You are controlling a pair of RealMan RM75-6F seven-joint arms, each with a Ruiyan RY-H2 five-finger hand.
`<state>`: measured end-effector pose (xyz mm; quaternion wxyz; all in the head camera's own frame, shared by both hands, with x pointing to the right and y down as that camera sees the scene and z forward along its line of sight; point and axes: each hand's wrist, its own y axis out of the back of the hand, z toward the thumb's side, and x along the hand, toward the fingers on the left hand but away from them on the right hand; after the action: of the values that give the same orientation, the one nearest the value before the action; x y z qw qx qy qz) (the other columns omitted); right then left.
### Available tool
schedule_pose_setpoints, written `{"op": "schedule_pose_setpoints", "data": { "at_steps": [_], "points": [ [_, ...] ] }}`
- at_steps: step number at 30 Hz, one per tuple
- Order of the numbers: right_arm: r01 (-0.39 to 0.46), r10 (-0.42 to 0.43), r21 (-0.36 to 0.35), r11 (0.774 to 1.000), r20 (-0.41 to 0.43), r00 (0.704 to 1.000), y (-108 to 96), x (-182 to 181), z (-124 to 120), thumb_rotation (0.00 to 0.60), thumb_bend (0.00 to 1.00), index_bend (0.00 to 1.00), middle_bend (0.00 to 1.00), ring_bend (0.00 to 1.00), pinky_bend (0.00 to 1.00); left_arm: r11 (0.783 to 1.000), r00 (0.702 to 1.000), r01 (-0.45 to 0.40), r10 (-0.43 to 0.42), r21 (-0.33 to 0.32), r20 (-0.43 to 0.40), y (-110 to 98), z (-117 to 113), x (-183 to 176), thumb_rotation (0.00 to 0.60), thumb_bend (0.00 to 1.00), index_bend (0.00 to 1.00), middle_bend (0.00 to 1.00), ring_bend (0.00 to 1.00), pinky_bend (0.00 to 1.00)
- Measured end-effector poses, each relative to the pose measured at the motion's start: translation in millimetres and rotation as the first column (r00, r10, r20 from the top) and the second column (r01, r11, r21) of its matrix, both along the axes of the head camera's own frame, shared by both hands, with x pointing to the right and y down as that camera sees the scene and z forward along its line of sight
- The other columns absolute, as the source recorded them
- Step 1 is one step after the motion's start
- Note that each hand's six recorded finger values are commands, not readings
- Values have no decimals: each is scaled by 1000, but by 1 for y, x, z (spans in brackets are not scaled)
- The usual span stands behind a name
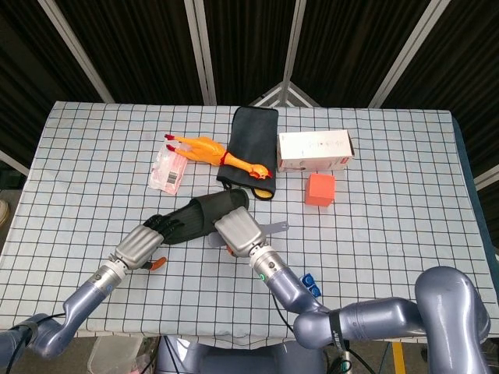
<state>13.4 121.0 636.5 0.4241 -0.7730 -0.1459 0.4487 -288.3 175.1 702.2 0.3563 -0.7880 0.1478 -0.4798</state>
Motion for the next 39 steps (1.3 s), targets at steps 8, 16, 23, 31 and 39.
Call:
{"op": "schedule_pose_setpoints", "data": {
  "at_steps": [8,16,23,31,39],
  "points": [
    [-37,37,24,999,16,999,-15,-16,18,600,588,689,493,474,550,999,1000,-2,3,-43,18,-1,7,0,540,524,0,52,42,71],
    [-64,63,17,998,31,998,-23,-19,26,600,588,696,500,477,550,997,999,2,0,-79,32,-3,14,0,541,527,0,59,42,71],
    [-55,53,33,998,71,996,-20,-34,25,600,588,699,501,481,550,995,999,2,3,-102,46,-7,18,0,539,528,0,60,42,71],
    [-52,48,40,998,95,994,-13,-47,24,600,588,699,502,482,551,994,999,-2,8,-107,50,-9,21,1,538,529,0,61,42,71],
    [-70,66,54,996,78,995,-20,-45,35,600,588,711,510,490,561,994,998,-10,16,-113,54,-8,23,2,538,530,0,62,42,71]
  ]
}}
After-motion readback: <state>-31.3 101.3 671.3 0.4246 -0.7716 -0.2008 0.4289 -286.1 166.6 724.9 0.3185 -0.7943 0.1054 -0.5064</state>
